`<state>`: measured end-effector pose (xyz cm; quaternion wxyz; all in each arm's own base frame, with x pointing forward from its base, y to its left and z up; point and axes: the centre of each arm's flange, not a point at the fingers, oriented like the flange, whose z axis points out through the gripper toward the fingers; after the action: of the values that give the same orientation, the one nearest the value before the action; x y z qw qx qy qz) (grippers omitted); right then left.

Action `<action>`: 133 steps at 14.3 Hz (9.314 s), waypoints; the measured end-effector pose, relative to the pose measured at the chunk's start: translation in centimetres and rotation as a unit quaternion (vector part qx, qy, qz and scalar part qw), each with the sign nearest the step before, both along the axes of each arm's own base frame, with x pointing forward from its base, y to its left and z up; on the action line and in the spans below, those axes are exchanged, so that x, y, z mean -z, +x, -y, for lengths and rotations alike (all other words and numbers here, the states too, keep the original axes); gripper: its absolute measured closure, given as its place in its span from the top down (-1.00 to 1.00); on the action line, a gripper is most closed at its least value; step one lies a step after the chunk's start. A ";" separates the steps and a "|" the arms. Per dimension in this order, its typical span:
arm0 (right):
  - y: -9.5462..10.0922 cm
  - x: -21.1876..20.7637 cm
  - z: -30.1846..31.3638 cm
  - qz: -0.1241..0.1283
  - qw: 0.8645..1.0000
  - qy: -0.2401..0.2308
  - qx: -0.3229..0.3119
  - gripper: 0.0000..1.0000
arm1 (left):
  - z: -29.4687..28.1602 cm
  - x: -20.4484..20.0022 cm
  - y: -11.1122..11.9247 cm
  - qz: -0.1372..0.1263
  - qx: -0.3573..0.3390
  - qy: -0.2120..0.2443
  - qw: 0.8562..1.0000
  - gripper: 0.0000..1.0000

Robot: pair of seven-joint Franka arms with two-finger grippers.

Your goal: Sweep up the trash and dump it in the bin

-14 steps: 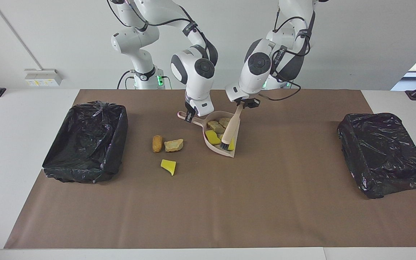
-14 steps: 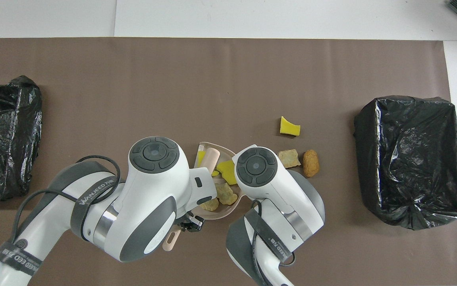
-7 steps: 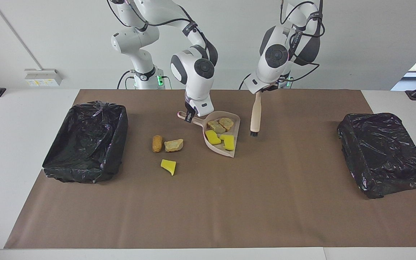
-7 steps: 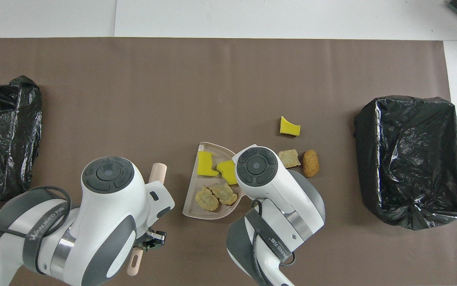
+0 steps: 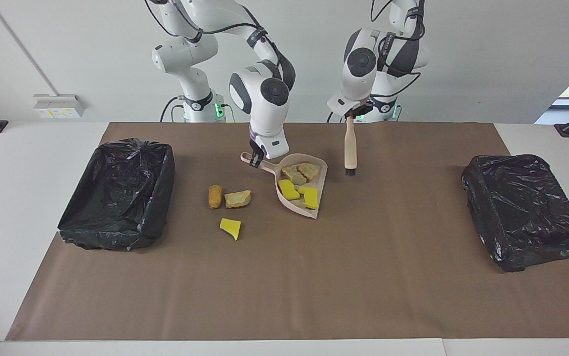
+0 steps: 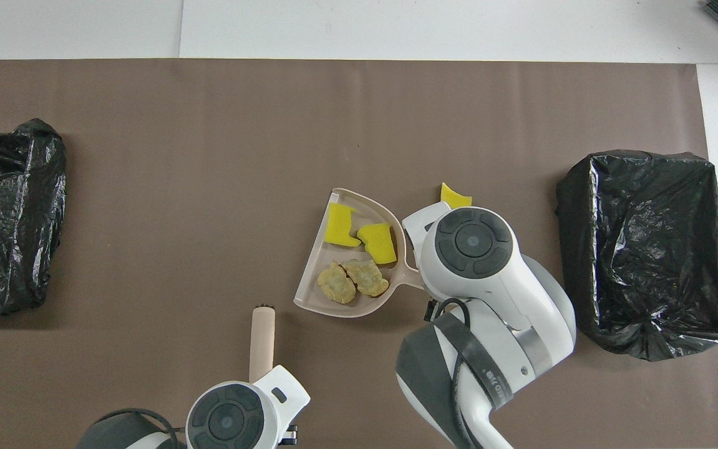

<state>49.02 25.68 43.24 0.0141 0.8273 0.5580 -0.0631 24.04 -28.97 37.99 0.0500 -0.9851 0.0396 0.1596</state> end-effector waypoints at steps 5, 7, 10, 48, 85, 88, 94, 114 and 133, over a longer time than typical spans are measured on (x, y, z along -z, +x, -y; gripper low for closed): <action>4.3 -6.5 12.1 0.005 0.999 0.020 0.039 -0.37 | 2.4 1.0 -3.0 -0.019 -0.005 -0.041 0.999 -0.45; 5.6 -8.6 18.8 -0.002 0.998 0.029 0.052 -0.37 | 2.8 1.5 -3.5 -0.020 -0.010 -0.053 0.998 -0.45; 5.9 -10.1 30.6 -0.005 0.997 0.041 0.066 -0.37 | 3.0 2.8 -3.4 -0.011 -0.014 -0.062 0.998 -0.45; 3.1 -19.2 47.5 -0.065 0.926 -0.323 -0.182 -0.37 | -18.8 -23.5 23.9 0.149 0.010 -0.088 0.985 1.00; 7.1 6.1 -21.0 -0.028 0.812 0.049 0.582 -0.37 | -23.7 -30.4 28.2 0.149 0.035 -0.043 0.987 1.00; 7.1 7.5 -21.4 -0.031 0.812 0.047 0.581 -0.37 | -23.6 -30.3 28.1 0.147 0.036 -0.043 0.988 1.00; 7.5 7.0 -21.3 -0.027 0.810 0.057 0.584 -0.08 | -23.5 -30.3 27.9 0.145 0.038 -0.043 0.988 1.00; -26.6 3.1 -19.9 -0.100 0.820 -0.014 0.564 1.00 | -2.8 -9.8 33.0 0.134 0.009 -0.077 0.988 1.00; -26.1 10.3 -21.0 -0.087 0.803 0.024 0.589 0.44 | 4.2 2.6 29.9 0.177 0.088 -0.042 0.979 -0.37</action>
<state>22.93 46.71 32.91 -0.0942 0.9879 -0.0364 -0.1178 53.96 -33.15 35.41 0.0282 -0.9917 0.1230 -0.0240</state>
